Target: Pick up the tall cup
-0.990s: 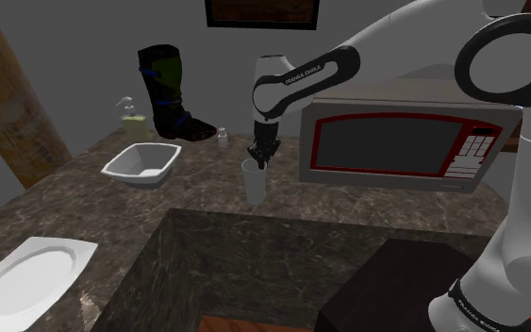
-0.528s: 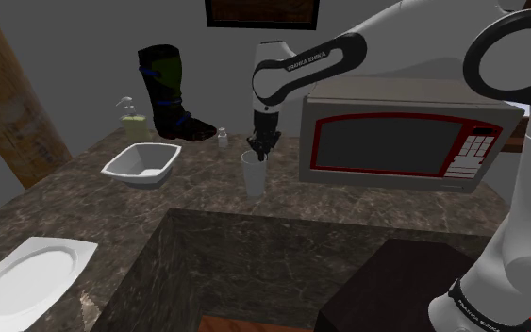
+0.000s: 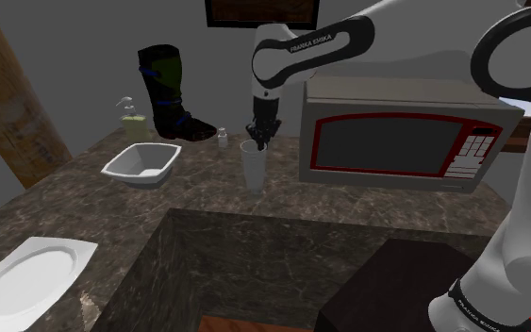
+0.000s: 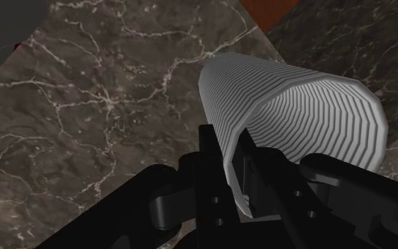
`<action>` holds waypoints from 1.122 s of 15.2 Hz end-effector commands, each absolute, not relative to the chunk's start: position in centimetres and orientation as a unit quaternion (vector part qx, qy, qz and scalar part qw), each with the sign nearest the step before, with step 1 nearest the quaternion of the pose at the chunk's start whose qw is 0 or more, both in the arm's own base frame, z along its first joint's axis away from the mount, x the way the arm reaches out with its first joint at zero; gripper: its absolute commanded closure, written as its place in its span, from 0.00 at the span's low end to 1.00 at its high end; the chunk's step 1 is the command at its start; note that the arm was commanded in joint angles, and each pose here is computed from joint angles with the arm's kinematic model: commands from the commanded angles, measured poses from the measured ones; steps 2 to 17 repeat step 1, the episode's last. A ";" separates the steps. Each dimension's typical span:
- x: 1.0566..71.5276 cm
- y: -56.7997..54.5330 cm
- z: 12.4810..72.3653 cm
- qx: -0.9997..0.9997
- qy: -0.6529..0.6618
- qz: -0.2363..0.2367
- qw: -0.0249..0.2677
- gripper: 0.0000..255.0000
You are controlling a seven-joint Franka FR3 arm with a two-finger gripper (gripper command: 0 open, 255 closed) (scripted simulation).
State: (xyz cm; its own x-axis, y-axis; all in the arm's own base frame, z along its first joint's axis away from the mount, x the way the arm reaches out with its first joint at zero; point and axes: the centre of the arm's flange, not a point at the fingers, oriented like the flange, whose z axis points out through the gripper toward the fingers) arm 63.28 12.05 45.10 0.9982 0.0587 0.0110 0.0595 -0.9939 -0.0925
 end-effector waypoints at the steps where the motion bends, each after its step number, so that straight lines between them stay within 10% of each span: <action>1: 63.3 11.9 45.5 -0.998 -0.030 -0.004 0.046 1.00; 17: 63.3 11.9 45.5 -0.998 -0.030 -0.004 0.046 1.00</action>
